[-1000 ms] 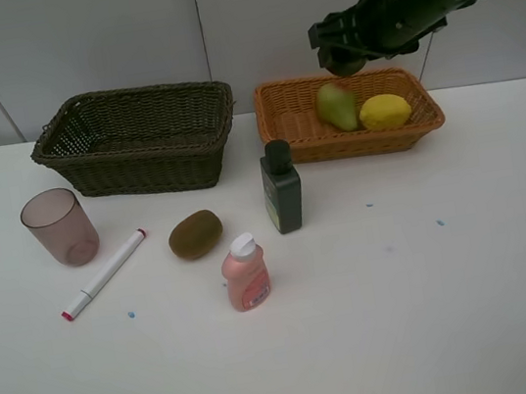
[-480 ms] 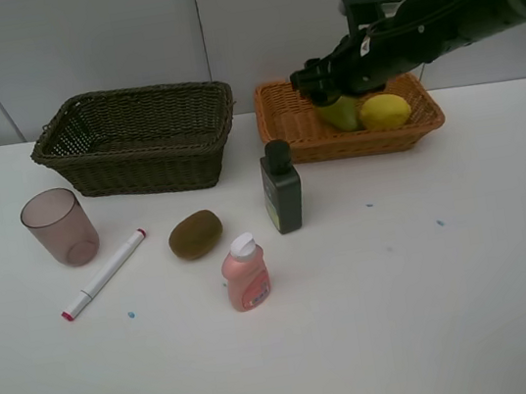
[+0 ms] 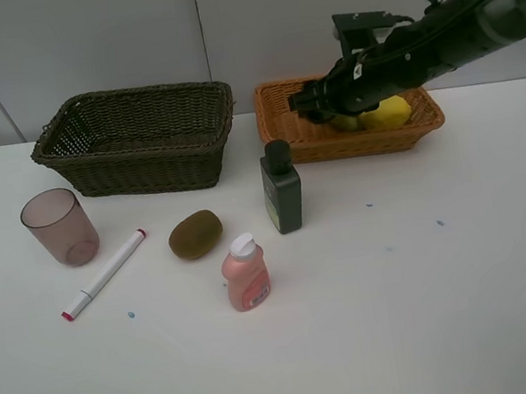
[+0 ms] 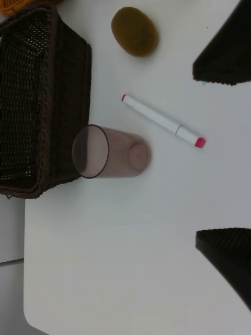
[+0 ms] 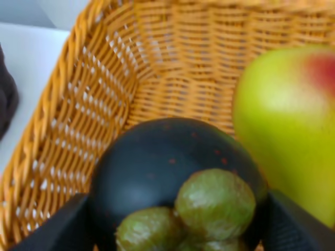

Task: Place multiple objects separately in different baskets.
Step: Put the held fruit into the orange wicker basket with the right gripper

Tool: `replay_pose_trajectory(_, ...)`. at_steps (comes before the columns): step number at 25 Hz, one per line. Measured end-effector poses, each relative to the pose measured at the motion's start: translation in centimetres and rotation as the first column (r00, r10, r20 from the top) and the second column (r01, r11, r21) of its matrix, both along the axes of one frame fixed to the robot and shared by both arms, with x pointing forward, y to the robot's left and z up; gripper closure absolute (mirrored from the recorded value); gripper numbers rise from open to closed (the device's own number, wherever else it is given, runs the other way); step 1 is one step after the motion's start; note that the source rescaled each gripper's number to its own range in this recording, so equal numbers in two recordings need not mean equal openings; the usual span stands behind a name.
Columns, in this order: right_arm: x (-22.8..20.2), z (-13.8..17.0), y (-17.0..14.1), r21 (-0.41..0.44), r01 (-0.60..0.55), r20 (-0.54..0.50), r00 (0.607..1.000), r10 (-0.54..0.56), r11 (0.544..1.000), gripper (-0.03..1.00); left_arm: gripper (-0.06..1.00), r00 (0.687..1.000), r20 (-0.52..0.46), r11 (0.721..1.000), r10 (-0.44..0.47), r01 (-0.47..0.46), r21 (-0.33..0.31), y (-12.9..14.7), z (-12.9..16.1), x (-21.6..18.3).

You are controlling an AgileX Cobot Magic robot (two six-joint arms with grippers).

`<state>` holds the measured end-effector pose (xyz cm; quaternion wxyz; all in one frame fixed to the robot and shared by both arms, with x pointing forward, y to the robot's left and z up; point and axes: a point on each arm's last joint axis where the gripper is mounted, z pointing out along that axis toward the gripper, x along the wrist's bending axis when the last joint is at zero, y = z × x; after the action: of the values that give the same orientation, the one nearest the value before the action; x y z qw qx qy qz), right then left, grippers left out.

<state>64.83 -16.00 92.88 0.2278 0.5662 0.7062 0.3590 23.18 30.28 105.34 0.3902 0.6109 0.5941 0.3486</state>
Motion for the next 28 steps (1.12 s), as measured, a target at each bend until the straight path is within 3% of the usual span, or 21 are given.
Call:
replay_pose_trajectory(12,-0.08,-0.11,-0.05,-0.004,0.004,-0.016,1.000,-0.004,1.000,0.44,0.20,1.000,0.000,1.000,0.000,0.000,0.000,0.00,0.00,0.00)
replay_pose_trajectory(13,-0.11,-0.15,-0.07,-0.006,0.005,-0.020,1.000,-0.005,1.000,0.41,0.20,1.000,0.000,1.000,0.000,0.000,0.000,0.00,0.00,0.00)
replay_pose_trajectory(15,-0.16,-0.21,-0.09,-0.010,0.006,-0.029,1.000,-0.006,1.000,0.24,0.20,1.000,0.000,1.000,0.000,0.000,0.000,0.00,0.00,0.00)
replay_pose_trajectory(17,-0.16,-0.21,-0.09,-0.010,0.006,-0.029,1.000,-0.006,1.000,0.17,0.20,1.000,0.000,1.000,0.000,0.000,0.000,0.00,0.00,0.00)
replay_pose_trajectory(28,-0.19,-0.01,-0.11,0.007,0.021,-0.033,0.999,-0.021,1.000,0.12,0.20,1.000,0.000,1.000,0.000,0.000,0.000,0.00,0.00,0.00)
